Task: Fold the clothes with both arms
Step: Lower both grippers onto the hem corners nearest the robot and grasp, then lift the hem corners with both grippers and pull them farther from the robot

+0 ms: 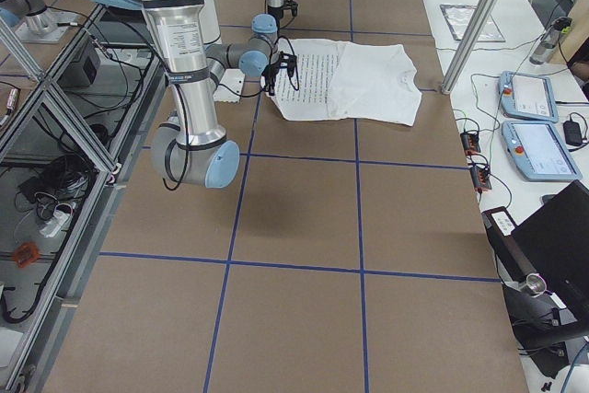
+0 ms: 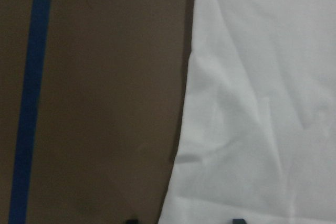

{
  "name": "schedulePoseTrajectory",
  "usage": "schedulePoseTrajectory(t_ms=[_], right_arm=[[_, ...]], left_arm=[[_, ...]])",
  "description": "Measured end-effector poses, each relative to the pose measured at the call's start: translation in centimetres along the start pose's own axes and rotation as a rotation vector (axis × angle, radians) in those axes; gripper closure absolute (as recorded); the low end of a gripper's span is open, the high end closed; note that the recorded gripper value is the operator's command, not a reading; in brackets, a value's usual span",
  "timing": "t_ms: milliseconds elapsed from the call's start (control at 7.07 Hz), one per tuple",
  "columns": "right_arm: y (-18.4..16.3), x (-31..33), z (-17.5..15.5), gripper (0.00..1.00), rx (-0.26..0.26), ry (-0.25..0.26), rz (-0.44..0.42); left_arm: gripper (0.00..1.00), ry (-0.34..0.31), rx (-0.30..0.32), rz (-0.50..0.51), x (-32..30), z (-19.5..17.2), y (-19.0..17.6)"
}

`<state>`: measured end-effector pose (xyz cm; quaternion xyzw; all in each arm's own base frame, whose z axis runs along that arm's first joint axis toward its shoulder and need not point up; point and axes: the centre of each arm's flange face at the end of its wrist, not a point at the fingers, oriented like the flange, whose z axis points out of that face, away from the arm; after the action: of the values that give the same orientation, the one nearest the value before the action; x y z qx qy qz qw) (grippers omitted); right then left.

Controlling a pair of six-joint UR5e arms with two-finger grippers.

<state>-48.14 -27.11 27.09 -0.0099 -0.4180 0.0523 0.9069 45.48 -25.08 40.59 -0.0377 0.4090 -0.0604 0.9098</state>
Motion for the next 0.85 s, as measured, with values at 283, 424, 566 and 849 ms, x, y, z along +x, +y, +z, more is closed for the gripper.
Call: schedulePoseTrajectory(t_ms=[283, 424, 566, 849], right_arm=[[-0.15, 0.08, -0.05, 1.0, 0.0, 0.0, 0.001], [-0.24, 0.13, -0.08, 1.0, 0.0, 0.001, 0.003], [-0.29, 0.16, -0.08, 1.0, 0.0, 0.001, 0.003], [-0.48, 0.21, -0.16, 1.0, 0.001, 0.0, 0.006]], left_arm=[[0.53, 0.001, -0.002, 0.002, 0.07, 0.0, 0.11], [0.65, 0.003, -0.003, 0.002, 0.15, -0.03, 0.15], [0.81, 0.005, -0.004, 0.001, 0.22, -0.11, 0.17], [0.89, 0.015, -0.007, 0.002, 0.53, -0.52, 0.32]])
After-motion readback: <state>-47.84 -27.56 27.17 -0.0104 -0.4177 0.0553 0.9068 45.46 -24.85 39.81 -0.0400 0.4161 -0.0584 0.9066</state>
